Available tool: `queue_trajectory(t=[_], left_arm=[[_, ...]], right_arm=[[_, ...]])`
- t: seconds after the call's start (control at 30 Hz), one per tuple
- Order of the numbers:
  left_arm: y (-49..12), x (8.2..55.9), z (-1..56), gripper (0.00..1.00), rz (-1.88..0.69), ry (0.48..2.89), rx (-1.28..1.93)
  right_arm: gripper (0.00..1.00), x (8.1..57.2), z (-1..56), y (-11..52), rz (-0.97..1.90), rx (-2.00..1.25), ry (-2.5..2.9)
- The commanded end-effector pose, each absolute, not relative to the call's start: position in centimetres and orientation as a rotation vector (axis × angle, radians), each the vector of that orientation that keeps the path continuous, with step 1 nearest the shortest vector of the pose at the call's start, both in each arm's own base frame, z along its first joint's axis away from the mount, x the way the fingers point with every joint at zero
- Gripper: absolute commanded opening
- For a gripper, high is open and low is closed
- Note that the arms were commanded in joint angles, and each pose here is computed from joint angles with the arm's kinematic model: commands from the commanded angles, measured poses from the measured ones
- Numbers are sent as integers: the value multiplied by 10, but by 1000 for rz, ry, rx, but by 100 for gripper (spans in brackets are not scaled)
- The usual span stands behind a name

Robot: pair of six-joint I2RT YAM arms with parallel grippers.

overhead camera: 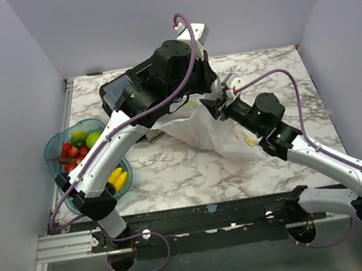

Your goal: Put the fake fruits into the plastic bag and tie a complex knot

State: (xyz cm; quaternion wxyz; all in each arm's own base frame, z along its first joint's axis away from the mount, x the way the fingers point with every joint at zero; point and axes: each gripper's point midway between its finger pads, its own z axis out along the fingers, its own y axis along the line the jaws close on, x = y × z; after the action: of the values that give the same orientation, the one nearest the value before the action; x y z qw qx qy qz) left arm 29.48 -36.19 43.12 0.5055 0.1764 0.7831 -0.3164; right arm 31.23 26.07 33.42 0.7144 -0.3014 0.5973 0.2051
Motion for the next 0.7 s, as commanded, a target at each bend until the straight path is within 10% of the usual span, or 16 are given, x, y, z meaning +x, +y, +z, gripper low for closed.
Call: queue_trajectory(t=[0.0, 0.1, 0.4, 0.67], left_arm=[[-362, 287, 462, 0, -881, 1835, 374], [-354, 286, 467, 2, -900, 1817, 404], [-241, 280, 424, 98, -844, 1676, 972], [-117, 293, 336, 98, -477, 1831, 1051]], right_arm=[[24, 312, 344, 257, 391, -672, 1242], [1, 307, 337, 256, 406, -687, 1258], [1, 272, 311, 248, 533, -781, 1368], [1, 266, 308, 243, 548, -790, 1421]])
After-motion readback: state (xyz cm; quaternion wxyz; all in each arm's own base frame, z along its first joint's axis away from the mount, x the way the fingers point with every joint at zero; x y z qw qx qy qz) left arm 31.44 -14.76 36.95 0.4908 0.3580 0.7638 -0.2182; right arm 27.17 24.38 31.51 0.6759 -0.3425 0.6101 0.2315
